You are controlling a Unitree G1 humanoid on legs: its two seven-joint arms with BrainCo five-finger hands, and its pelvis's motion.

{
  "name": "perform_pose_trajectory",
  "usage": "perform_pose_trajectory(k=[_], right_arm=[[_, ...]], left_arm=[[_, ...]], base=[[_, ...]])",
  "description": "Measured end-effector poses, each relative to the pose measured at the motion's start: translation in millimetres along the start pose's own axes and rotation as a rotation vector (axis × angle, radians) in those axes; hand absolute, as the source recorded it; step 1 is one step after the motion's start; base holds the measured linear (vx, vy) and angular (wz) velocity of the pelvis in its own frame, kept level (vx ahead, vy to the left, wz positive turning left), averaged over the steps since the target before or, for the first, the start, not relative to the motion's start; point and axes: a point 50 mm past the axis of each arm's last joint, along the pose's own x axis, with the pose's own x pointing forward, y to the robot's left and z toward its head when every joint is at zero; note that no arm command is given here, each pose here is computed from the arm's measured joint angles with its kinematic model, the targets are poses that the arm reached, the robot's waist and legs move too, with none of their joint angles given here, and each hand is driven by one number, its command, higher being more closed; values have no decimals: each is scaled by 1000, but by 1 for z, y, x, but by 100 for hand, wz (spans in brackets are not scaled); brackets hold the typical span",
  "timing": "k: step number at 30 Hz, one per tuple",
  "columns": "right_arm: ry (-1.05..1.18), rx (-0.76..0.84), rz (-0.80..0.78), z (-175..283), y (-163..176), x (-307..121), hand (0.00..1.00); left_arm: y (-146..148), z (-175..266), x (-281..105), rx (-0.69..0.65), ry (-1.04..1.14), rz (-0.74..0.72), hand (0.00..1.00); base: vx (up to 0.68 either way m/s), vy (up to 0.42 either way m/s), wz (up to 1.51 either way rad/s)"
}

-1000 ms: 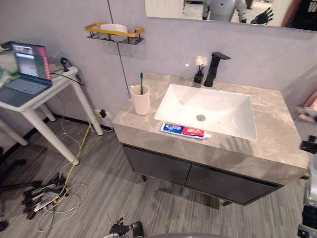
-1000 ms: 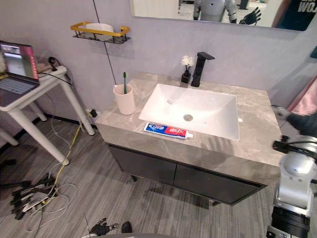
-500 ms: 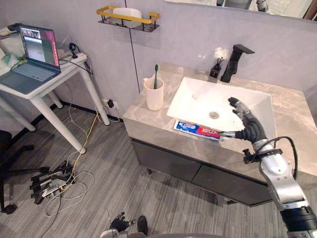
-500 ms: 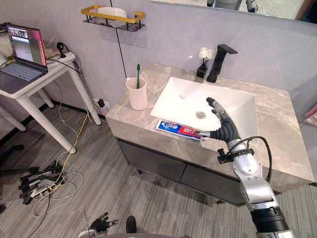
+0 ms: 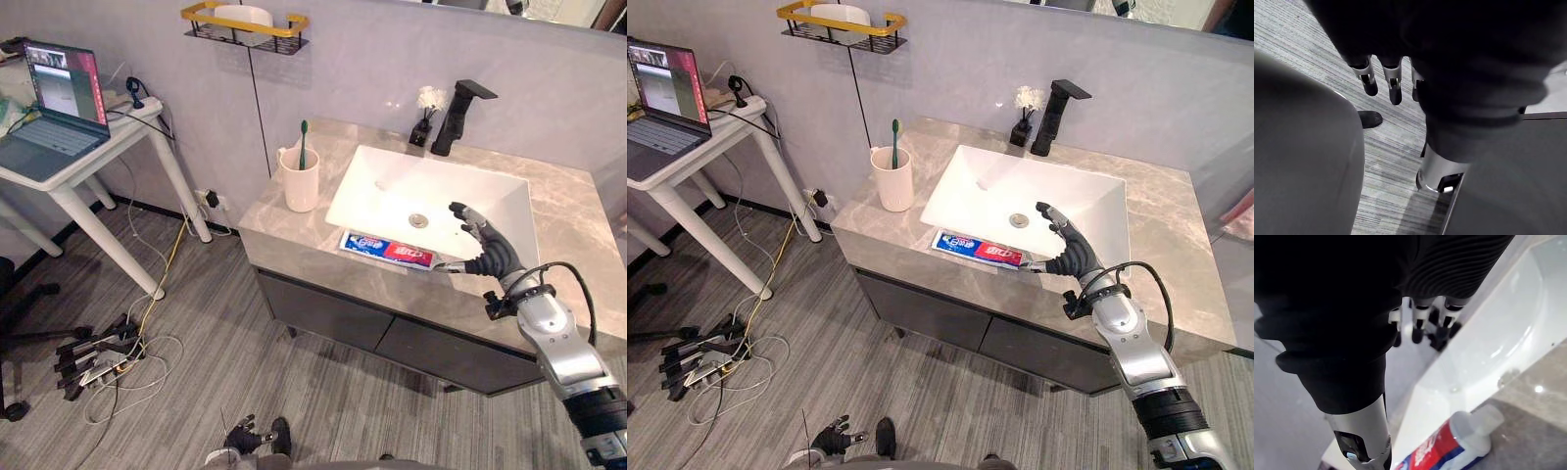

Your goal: Organize washtable

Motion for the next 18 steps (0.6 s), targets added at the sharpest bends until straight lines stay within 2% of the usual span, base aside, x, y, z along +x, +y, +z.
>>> perform_pose_trajectory(k=[7,18], right_arm=[[4,-48,0,1,-11,1,0],[27,-52,25,-3,-7,6,0]], left_arm=[[-4,2,1,-2,-3,-26,0],[4,14,2,-4,-45,-10,0]], base=[[-81,-13,0],[81,19,2]])
